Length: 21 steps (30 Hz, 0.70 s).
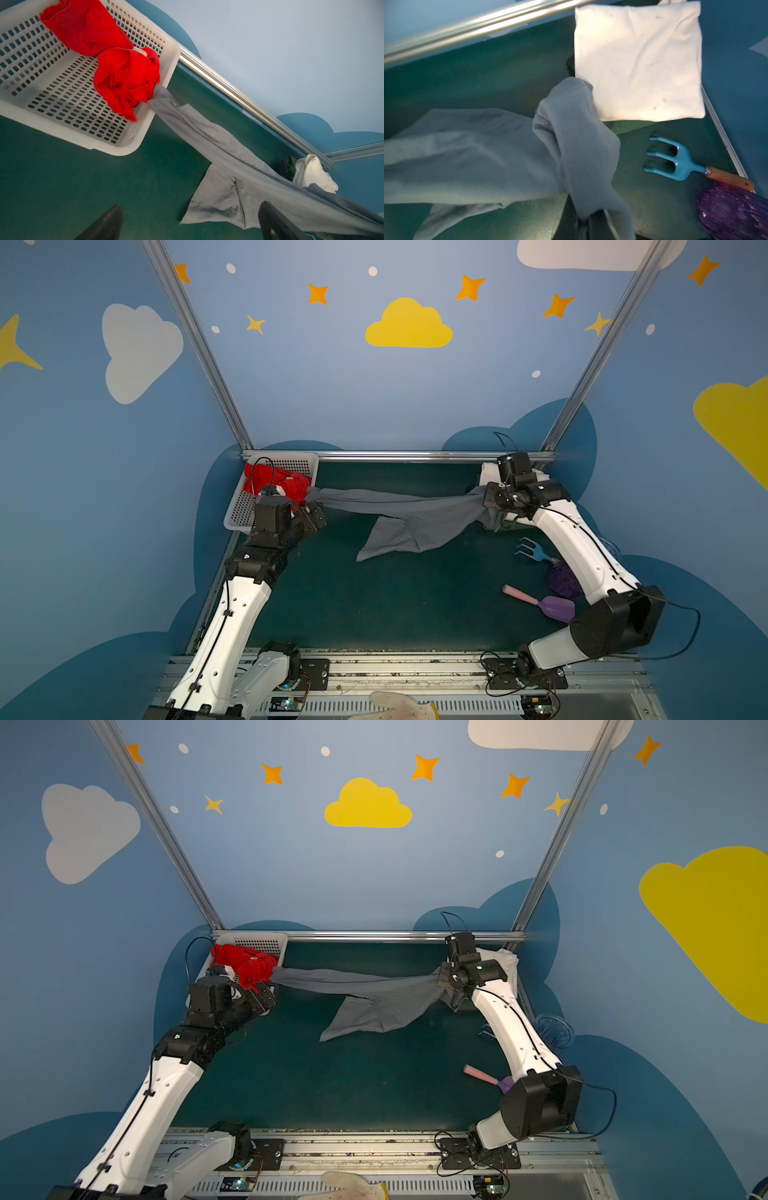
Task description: Fold and stack the t-shirts
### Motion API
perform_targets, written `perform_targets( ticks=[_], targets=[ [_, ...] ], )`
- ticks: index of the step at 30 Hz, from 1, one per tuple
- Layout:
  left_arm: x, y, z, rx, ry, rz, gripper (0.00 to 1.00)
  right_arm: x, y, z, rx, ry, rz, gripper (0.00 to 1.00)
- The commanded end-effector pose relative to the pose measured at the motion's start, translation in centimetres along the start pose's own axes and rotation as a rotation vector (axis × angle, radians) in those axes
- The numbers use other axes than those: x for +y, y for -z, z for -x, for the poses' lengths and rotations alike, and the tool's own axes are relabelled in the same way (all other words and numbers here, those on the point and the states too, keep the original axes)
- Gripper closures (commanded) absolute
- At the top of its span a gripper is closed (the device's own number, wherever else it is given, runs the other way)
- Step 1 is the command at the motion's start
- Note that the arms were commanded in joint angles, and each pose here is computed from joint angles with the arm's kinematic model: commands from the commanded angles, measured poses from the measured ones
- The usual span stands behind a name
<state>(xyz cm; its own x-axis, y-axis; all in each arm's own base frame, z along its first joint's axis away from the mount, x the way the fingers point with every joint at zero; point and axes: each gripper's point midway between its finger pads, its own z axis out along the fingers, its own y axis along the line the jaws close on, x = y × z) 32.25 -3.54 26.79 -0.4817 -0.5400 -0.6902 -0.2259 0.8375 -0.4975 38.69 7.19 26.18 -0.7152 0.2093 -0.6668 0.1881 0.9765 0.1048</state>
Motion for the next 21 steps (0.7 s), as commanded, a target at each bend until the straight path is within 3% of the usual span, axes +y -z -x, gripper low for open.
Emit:
perform_targets(
  ticks=[1,6,16,17,19,21],
  targets=[
    [-0.2,-0.5,-0.1,-0.001,0.009,-0.021,0.00,-0.6,2.3,0.5,-0.045,-0.027,0.019,1.00],
    [0.0,-1.2,-0.7,0.020,0.009,-0.014,0.00,-0.8,1.5,0.2,-0.039,-0.026,0.008,1.00],
    [-0.1,-1.6,-1.7,0.045,0.031,-0.038,0.00,1.9,-3.9,1.6,0.053,0.011,0.013,1.00],
    [-0.1,-1.7,-1.9,0.051,0.032,-0.040,0.00,2.6,-4.6,2.0,0.065,0.028,0.022,0.89],
    [-0.2,-1.8,-2.2,0.063,0.035,-0.044,0.00,5.0,-4.6,2.1,0.124,0.133,0.112,0.24],
    [-0.2,-1.8,-2.4,0.072,0.034,-0.042,0.00,6.4,-4.0,1.5,0.135,0.210,0.113,0.16]
  ],
)
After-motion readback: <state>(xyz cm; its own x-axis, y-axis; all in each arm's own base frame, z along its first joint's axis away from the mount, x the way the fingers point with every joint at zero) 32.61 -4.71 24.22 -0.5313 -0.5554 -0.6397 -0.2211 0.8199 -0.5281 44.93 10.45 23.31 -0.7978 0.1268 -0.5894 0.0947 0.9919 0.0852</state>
